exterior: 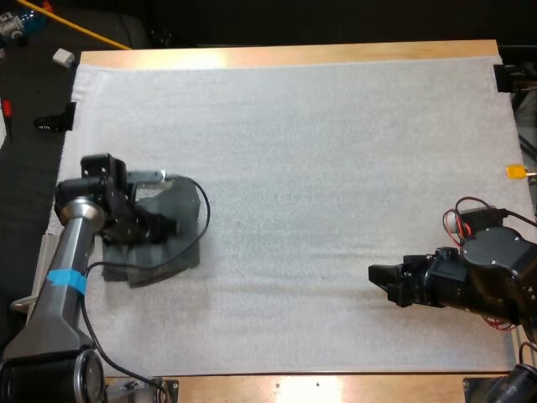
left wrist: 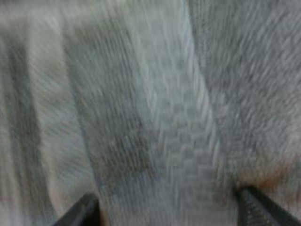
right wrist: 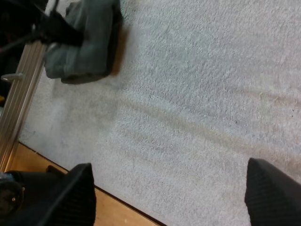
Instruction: Pick towel from pile, fold and stack
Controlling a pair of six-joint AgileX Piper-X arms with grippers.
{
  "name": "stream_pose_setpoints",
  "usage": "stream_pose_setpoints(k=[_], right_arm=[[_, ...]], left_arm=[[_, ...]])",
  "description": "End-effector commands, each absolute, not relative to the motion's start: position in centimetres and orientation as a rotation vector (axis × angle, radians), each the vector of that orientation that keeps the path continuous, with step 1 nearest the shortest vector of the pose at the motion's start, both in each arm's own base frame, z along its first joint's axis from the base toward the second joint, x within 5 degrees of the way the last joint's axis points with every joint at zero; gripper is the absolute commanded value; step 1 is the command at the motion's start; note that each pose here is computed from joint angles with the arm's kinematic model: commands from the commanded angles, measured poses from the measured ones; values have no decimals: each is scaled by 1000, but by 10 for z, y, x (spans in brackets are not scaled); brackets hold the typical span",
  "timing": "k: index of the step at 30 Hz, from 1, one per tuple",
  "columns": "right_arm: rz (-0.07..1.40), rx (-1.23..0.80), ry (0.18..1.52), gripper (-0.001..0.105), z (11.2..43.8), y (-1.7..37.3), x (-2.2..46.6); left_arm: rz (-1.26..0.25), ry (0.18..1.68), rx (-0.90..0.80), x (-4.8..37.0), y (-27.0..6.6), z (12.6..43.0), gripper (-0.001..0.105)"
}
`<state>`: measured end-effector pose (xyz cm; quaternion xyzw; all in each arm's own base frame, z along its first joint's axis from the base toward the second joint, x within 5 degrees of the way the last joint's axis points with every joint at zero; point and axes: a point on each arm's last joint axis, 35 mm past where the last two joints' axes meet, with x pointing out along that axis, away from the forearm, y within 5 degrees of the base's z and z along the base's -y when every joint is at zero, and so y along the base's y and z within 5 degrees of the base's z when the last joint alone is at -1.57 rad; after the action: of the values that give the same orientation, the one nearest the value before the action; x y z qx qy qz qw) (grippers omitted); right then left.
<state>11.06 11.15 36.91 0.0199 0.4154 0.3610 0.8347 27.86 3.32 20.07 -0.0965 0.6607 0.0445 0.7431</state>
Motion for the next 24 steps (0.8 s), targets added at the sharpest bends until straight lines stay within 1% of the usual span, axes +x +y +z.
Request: stream_pose_setpoints(k=[1,3,5,9,12,16,19,22,24], right_arm=[[776,43,870,64,371,111,110],[776,43,868,64,371,111,110],[778,45,862,64,372,111,110],[780,51,848,65,373,112,111],[778,49,852,65,372,112,111],[780,53,844,65,373,112,111],[779,55,847,65,373,112,111],[775,56,842,65,374,112,112],[779,58,839,65,374,112,111]], left_arm=[[83,1345,-229,290,34,227,59],[69,1296,-236,295,34,238,59],[62,1264,-242,299,34,242,59],[75,1236,-250,307,36,235,59],[70,1256,-249,310,35,230,59],[61,1344,-274,321,35,196,59],[50,1397,-302,324,35,179,59],[40,1424,-312,326,35,172,59],[42,1417,-312,326,35,177,59]])
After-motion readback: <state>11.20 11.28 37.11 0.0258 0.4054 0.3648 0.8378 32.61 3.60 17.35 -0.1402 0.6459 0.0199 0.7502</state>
